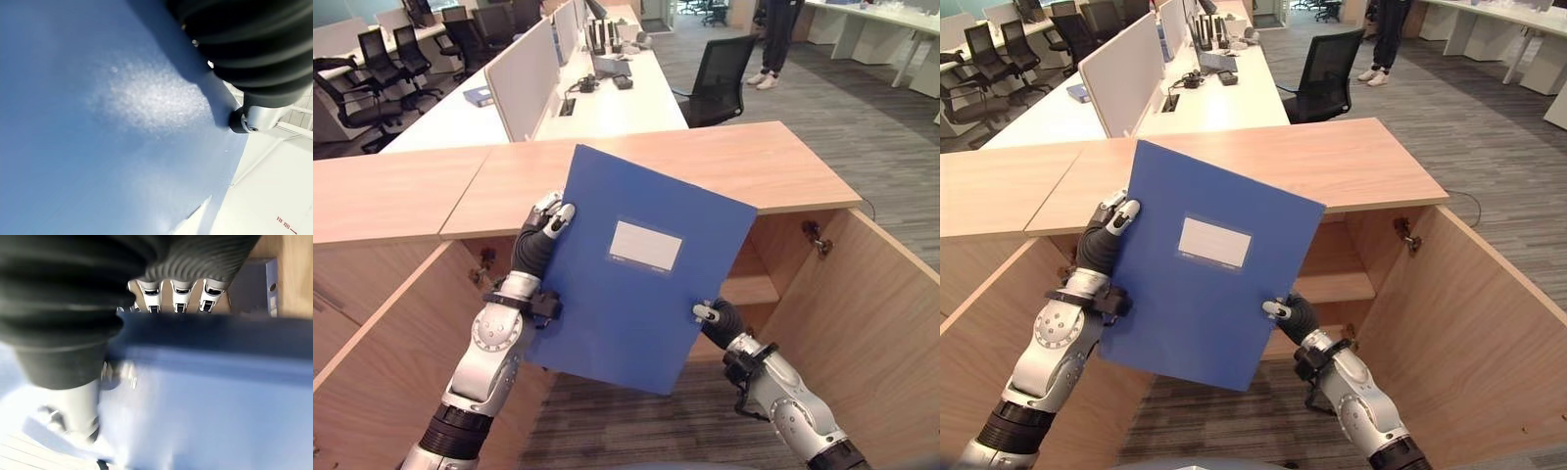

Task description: Put the empty folder in the office cabinet

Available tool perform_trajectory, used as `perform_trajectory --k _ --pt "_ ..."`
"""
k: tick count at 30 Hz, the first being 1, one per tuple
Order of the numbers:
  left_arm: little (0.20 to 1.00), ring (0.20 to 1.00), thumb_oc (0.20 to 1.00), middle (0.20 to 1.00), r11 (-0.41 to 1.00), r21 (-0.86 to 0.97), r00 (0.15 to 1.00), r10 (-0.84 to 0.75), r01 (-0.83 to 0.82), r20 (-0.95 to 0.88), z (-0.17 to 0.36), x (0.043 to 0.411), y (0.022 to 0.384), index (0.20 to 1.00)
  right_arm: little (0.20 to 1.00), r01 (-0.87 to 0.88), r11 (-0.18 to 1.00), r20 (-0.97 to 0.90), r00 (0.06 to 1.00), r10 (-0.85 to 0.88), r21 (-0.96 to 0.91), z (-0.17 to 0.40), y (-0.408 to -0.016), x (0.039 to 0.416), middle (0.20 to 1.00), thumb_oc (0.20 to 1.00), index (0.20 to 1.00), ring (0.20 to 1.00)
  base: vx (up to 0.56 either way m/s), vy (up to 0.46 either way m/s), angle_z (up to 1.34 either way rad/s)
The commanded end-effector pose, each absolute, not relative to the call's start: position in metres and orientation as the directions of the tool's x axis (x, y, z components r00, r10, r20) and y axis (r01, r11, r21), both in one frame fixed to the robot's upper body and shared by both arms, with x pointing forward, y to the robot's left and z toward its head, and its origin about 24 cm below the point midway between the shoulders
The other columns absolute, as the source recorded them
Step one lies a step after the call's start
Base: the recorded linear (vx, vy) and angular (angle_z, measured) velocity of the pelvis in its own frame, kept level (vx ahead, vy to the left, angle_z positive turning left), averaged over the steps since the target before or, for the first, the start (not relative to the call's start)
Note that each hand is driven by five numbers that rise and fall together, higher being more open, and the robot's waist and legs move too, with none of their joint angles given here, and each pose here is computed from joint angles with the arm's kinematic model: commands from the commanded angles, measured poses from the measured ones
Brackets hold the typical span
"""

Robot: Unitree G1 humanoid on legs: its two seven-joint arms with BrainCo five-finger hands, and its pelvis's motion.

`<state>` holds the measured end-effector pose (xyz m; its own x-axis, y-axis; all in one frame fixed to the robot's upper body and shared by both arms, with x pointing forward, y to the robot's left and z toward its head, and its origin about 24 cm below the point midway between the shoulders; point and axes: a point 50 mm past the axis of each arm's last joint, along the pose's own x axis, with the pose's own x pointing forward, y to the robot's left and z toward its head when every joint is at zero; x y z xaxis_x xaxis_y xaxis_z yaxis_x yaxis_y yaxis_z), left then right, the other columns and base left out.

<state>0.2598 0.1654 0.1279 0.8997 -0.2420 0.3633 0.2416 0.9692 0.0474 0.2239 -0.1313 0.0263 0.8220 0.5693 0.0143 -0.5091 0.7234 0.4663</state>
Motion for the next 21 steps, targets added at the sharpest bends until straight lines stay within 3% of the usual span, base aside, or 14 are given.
perform_trajectory --k 1,21 --pt "0.200 0.200 0.200 0.200 0.940 0.019 0.843 -0.315 0.341 0.436 0.141 0.263 0.148 0.200 0.200 -0.603 0.629 0.197 0.780 0.594 0.491 0.057 -0.102 0.244 0.200 0.200 0.200 0.200 0.00 0.000 0.00" --pt "0.200 0.200 0.200 0.200 0.976 0.006 0.904 -0.205 0.219 0.376 0.125 0.260 0.180 0.200 0.200 -0.532 0.676 0.119 0.822 0.557 0.510 0.039 -0.118 0.238 0.200 0.200 0.200 0.200 0.00 0.000 0.00"
